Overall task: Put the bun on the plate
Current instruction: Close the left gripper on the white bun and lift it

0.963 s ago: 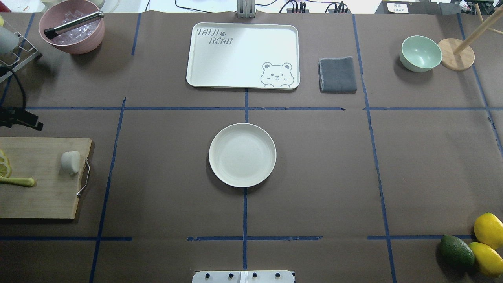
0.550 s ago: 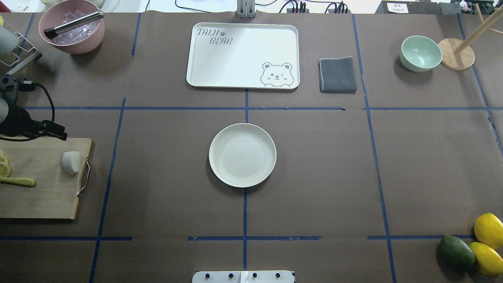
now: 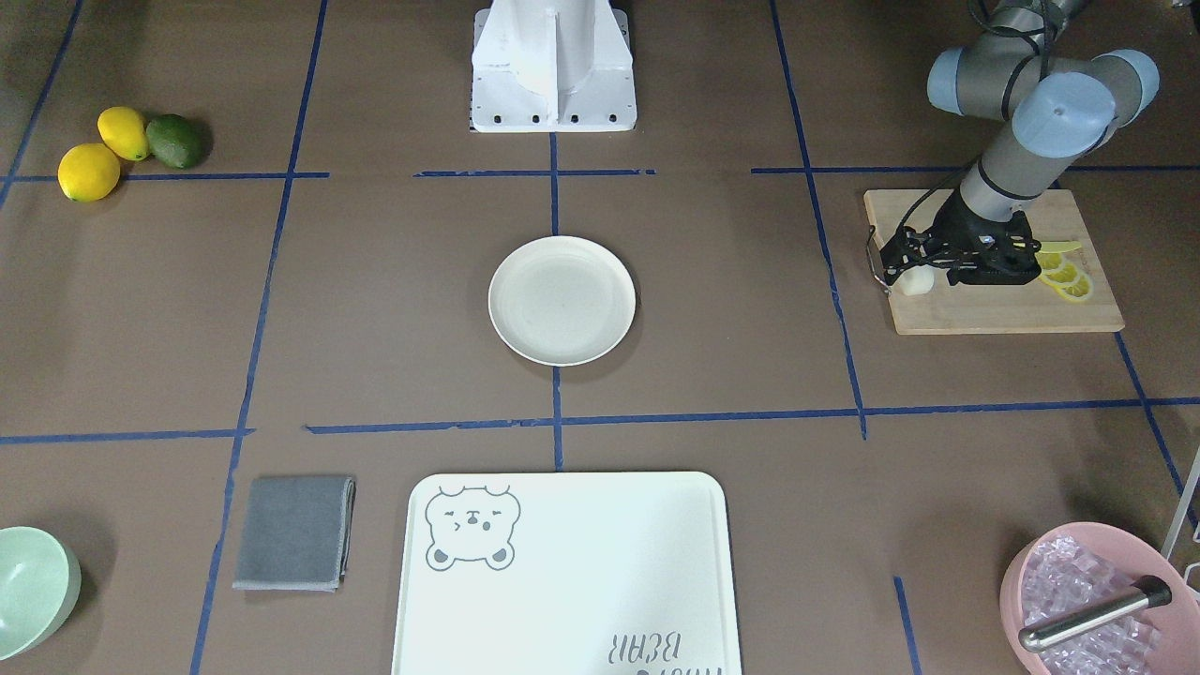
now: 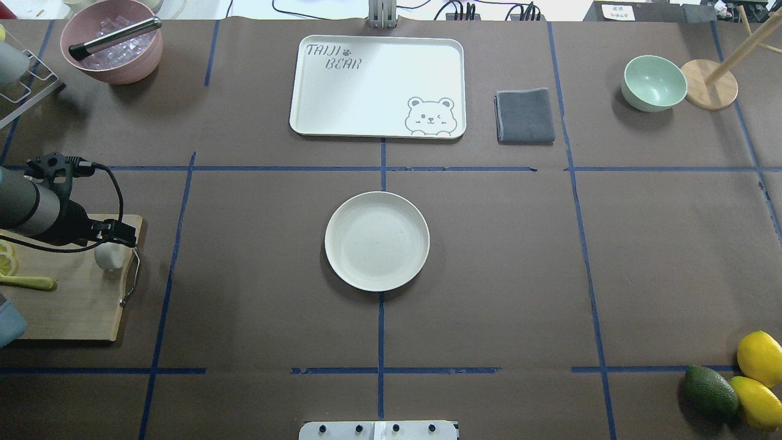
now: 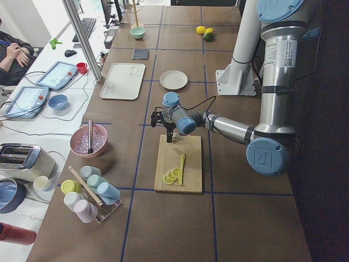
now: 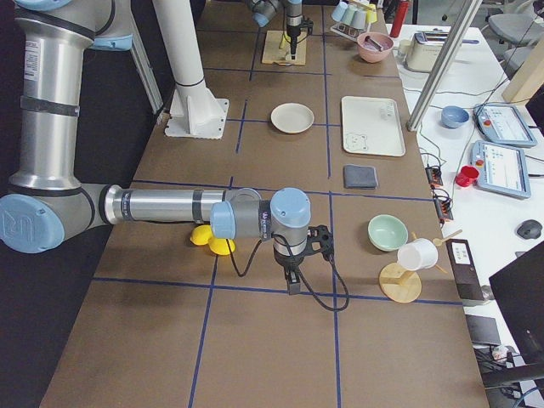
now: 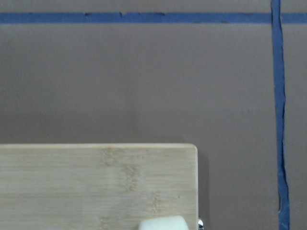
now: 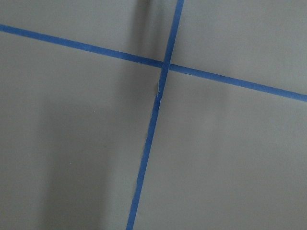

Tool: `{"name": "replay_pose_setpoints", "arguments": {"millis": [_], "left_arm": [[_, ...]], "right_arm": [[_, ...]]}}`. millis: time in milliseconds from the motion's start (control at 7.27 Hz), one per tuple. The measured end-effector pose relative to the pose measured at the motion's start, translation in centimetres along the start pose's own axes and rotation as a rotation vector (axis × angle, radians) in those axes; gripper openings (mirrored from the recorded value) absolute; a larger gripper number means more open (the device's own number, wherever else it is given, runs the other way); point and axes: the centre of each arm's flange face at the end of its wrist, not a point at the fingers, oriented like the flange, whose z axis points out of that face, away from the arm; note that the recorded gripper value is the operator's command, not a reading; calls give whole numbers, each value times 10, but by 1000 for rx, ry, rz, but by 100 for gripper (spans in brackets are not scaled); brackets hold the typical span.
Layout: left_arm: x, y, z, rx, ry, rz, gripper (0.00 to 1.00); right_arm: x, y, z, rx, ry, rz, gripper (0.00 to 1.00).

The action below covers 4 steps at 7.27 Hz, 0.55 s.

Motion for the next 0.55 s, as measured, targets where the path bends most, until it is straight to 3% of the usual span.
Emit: {"name": "replay_pose_setpoints", "arguments": {"millis": [550], "left_arm": [[4,7,-1,15,-17,18,35]], "right_arm": [[0,0,0,0,0,0,100]]}}
